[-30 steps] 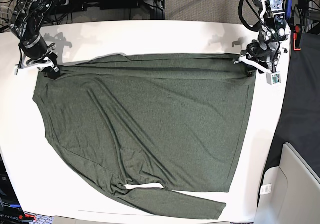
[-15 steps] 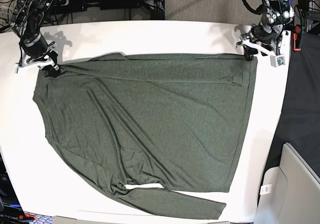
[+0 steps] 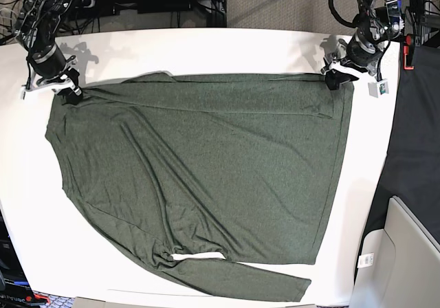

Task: Fold the T-shirt properly
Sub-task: 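Lift the shoulder corners with both grippers and pull them apart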

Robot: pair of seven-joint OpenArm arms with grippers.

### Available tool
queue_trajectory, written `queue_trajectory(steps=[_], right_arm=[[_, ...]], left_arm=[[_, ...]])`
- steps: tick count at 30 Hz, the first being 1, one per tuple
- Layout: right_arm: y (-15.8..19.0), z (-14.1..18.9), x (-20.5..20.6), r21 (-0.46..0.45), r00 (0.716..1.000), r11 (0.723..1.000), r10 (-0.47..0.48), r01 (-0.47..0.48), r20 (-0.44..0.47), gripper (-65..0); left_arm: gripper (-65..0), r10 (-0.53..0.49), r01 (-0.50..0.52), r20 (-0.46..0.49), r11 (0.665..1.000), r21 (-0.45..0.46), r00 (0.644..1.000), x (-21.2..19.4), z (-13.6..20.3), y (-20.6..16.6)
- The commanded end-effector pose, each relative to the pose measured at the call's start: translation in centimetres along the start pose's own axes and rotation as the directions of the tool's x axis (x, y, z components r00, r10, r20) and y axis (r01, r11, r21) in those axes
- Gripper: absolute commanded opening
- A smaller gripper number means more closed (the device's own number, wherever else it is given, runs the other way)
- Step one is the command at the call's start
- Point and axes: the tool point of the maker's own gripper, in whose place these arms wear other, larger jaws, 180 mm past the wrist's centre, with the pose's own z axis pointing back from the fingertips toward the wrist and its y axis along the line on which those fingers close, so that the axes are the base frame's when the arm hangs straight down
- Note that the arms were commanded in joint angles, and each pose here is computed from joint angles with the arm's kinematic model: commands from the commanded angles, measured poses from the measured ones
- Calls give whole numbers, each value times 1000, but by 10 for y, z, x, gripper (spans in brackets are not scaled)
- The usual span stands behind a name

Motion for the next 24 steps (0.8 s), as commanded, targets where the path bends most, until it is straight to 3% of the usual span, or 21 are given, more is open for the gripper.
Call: queue_trajectory(steps=[1, 6, 12, 19, 24], right_arm=[[7, 3, 15, 25, 999, 999, 18, -19, 45, -648], [8, 2, 16, 28, 999, 999, 19, -20, 46, -648], [8, 3, 16, 33, 999, 999, 12, -13, 49, -648], [7, 6, 14, 38, 999, 999, -1, 0, 45, -648], [5, 7, 13, 33, 999, 999, 1, -2, 41, -648]], left_arm=[[-296, -5, 5, 4, 1000, -11, 1000, 3, 1, -3], [-303, -1, 1, 12, 998, -55, 1000, 8, -7, -23], [-393, -8, 6, -30, 996, -85, 1000, -1, -24, -36], [-650, 7, -10, -49, 998, -66, 999, -6, -28, -27], [-650, -21, 20, -11, 999, -37, 1000, -1, -7, -14]])
